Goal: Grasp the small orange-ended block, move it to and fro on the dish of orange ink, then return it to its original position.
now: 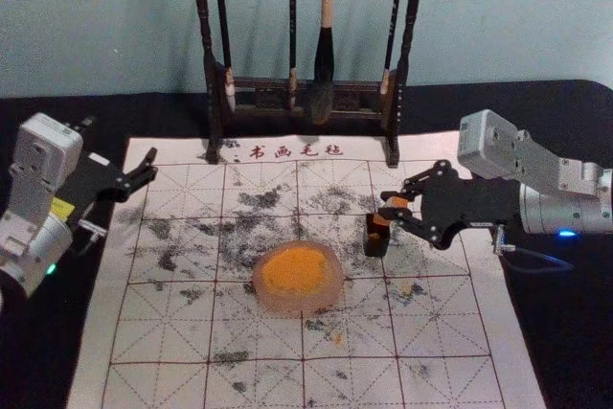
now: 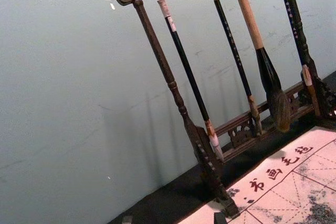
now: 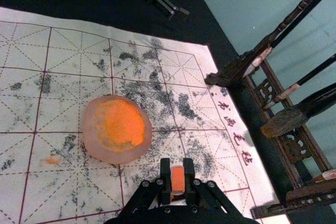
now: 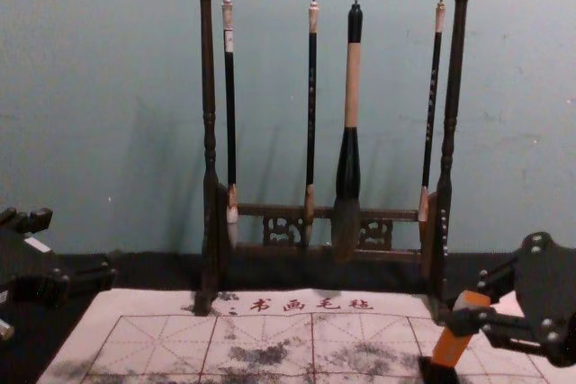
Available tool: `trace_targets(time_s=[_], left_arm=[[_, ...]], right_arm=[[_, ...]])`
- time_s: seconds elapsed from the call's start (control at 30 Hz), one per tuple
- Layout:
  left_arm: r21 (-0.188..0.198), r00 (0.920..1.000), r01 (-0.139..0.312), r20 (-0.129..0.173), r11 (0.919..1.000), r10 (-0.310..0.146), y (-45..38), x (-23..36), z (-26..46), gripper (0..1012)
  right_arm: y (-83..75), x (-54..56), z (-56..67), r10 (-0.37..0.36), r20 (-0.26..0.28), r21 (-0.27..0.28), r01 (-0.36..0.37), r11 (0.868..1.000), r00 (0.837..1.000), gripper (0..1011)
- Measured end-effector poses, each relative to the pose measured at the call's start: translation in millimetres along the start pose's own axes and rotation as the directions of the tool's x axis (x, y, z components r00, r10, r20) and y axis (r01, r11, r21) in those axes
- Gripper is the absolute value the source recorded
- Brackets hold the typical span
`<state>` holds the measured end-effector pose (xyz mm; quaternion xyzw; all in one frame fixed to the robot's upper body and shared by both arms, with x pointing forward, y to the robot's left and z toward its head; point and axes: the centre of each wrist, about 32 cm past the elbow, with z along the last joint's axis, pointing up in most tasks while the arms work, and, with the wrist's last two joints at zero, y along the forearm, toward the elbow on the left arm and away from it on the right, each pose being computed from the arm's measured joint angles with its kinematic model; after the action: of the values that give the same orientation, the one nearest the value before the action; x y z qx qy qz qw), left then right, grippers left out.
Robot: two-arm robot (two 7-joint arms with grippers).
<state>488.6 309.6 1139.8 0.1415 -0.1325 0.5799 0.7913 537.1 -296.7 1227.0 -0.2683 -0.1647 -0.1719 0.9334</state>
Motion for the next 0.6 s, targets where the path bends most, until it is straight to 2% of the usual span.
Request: trace_targets(time_s=[0.6], left_arm=[[0.000,1.0000,0.000,0.000,1.0000,0.000,0.0,0.0,0.0,1001]], right_arm=[[10.5,2.7,-6.1,0.011,-0.010,-0.016,-0.011,1.000,1.000,139]])
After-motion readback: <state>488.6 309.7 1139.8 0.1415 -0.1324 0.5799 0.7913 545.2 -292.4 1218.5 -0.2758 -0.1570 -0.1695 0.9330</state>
